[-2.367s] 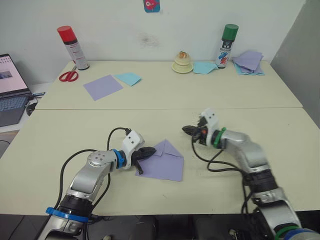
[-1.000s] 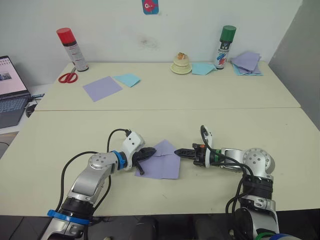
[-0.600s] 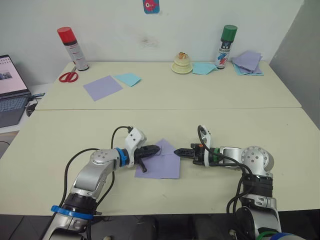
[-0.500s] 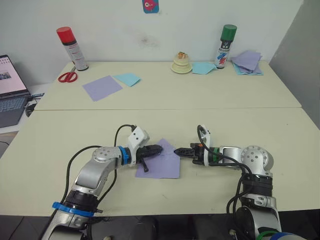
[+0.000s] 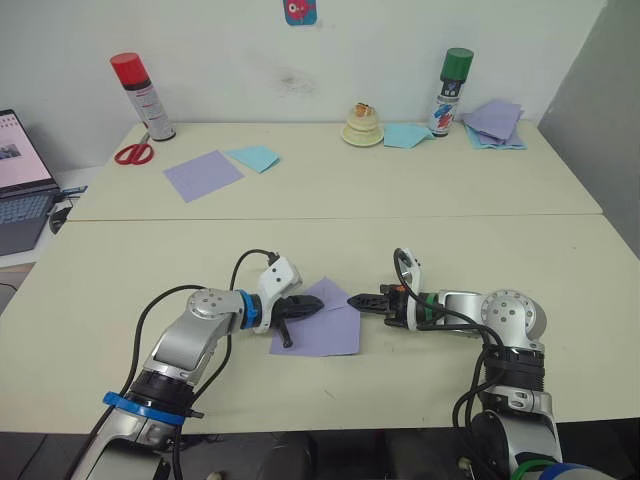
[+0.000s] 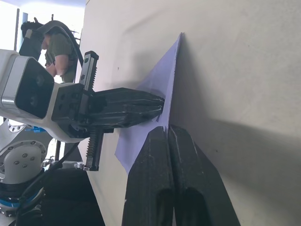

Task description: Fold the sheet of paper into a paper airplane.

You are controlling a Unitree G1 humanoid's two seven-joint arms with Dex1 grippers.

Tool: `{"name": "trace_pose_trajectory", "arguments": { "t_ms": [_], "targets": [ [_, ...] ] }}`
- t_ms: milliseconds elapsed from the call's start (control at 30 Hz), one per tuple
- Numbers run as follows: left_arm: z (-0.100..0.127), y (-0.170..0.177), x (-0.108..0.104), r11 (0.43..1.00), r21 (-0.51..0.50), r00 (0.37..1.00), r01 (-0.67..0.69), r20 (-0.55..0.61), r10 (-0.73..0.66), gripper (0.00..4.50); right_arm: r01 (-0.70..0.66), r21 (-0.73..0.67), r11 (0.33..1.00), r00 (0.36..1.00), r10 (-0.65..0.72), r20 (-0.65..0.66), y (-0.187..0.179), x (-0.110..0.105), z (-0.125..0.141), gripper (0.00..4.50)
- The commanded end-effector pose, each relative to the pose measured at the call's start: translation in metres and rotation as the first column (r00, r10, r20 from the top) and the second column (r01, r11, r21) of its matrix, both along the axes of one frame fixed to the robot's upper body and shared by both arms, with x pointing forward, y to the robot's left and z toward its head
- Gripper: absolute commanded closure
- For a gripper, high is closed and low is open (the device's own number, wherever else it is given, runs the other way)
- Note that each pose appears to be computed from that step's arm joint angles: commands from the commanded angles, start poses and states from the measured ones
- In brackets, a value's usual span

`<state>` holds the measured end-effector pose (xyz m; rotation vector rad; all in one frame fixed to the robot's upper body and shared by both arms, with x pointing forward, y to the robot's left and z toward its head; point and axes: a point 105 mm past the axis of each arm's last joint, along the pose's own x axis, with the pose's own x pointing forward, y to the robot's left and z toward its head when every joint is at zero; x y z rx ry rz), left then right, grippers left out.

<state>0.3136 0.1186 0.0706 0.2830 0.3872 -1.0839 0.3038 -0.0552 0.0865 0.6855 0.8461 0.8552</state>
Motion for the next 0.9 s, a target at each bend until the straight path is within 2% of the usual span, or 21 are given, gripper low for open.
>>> {"name": "trace_pose_trajectory", "arguments": {
  "t_ms": [33, 367, 467, 667, 900],
  "targets": [
    [-0.002, 0.006, 0.001, 0.999, 0.038, 1.0, -0.004, 0.001, 0.004, 4.5, 0.009, 0.005, 1.0, 0.999, -0.009, 0.038, 0.0, 0.003, 0.009, 4.47],
    [-0.005, 0.006, 0.001, 0.999, 0.04, 1.0, -0.006, -0.004, 0.006, 4.5, -0.05, 0.073, 0.996, 0.996, 0.045, 0.072, 0.021, -0.001, 0.024, 4.47],
    [-0.005, 0.006, 0.001, 0.999, 0.04, 1.0, -0.008, -0.004, 0.009, 4.5, -0.073, 0.107, 0.992, 0.995, 0.065, 0.079, 0.026, -0.003, 0.03, 3.81],
    [-0.006, 0.01, 0.001, 0.999, 0.044, 1.0, -0.017, -0.006, 0.017, 4.5, -0.097, 0.164, 0.982, 0.994, 0.085, 0.074, 0.034, -0.005, 0.038, 1.7],
    [-0.006, 0.01, 0.0, 0.999, 0.043, 1.0, -0.024, -0.007, 0.024, 4.5, -0.115, 0.25, 0.961, 0.993, 0.106, 0.05, 0.043, -0.007, 0.045, 1.7]
  ]
}}
